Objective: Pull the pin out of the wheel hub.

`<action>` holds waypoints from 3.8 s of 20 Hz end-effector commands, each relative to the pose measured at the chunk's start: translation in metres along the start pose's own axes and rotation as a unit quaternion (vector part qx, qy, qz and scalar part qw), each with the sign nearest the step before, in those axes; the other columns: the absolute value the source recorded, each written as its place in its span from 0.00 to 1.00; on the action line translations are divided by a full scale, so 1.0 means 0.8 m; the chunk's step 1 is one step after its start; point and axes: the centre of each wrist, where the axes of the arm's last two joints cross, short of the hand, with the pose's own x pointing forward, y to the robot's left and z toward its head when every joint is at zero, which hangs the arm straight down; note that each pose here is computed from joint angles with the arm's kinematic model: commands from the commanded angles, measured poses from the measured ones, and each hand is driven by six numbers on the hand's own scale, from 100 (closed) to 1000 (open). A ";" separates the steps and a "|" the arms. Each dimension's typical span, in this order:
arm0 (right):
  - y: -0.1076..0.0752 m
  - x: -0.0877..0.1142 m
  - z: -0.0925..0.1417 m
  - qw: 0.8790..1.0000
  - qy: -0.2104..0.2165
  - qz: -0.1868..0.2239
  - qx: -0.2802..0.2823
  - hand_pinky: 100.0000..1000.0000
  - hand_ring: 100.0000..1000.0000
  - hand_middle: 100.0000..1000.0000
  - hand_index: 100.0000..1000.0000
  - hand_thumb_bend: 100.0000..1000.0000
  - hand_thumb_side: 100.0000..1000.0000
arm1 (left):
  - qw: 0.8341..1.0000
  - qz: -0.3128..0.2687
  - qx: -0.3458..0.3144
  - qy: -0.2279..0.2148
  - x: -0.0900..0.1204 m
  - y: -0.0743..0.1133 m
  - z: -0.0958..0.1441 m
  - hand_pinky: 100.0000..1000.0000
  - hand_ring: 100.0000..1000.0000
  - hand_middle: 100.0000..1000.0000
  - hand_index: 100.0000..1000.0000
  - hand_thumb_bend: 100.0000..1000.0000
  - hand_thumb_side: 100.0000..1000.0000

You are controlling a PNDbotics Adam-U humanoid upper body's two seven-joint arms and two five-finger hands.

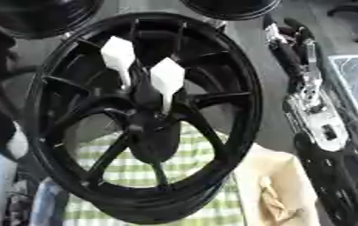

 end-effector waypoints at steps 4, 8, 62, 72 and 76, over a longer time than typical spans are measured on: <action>-0.003 0.009 -0.004 1.000 -0.012 0.001 -0.001 0.76 0.73 0.71 0.84 0.32 0.44 | 1.000 0.001 0.001 -0.012 0.008 0.003 -0.002 0.80 0.78 0.74 0.81 0.25 0.80; -0.004 0.011 -0.006 1.000 -0.015 0.003 -0.001 0.76 0.73 0.71 0.84 0.32 0.44 | 1.000 0.001 0.001 -0.011 0.007 0.003 -0.002 0.80 0.78 0.74 0.81 0.25 0.80; 0.142 0.304 0.073 0.570 -0.270 0.466 0.620 0.76 0.73 0.72 0.79 0.32 0.00 | 0.999 -0.023 -0.032 0.009 -0.004 0.010 0.001 0.79 0.78 0.73 0.80 0.25 0.80; 0.127 0.282 0.065 0.539 -0.256 0.499 0.628 0.76 0.74 0.72 0.77 0.30 0.00 | 0.999 -0.023 -0.030 0.010 -0.005 0.009 0.001 0.79 0.79 0.73 0.80 0.24 0.80; 0.121 0.276 0.059 0.538 -0.257 0.513 0.617 0.78 0.77 0.74 0.78 0.28 0.00 | 0.999 -0.022 -0.031 0.011 -0.005 0.008 0.001 0.79 0.79 0.73 0.80 0.24 0.80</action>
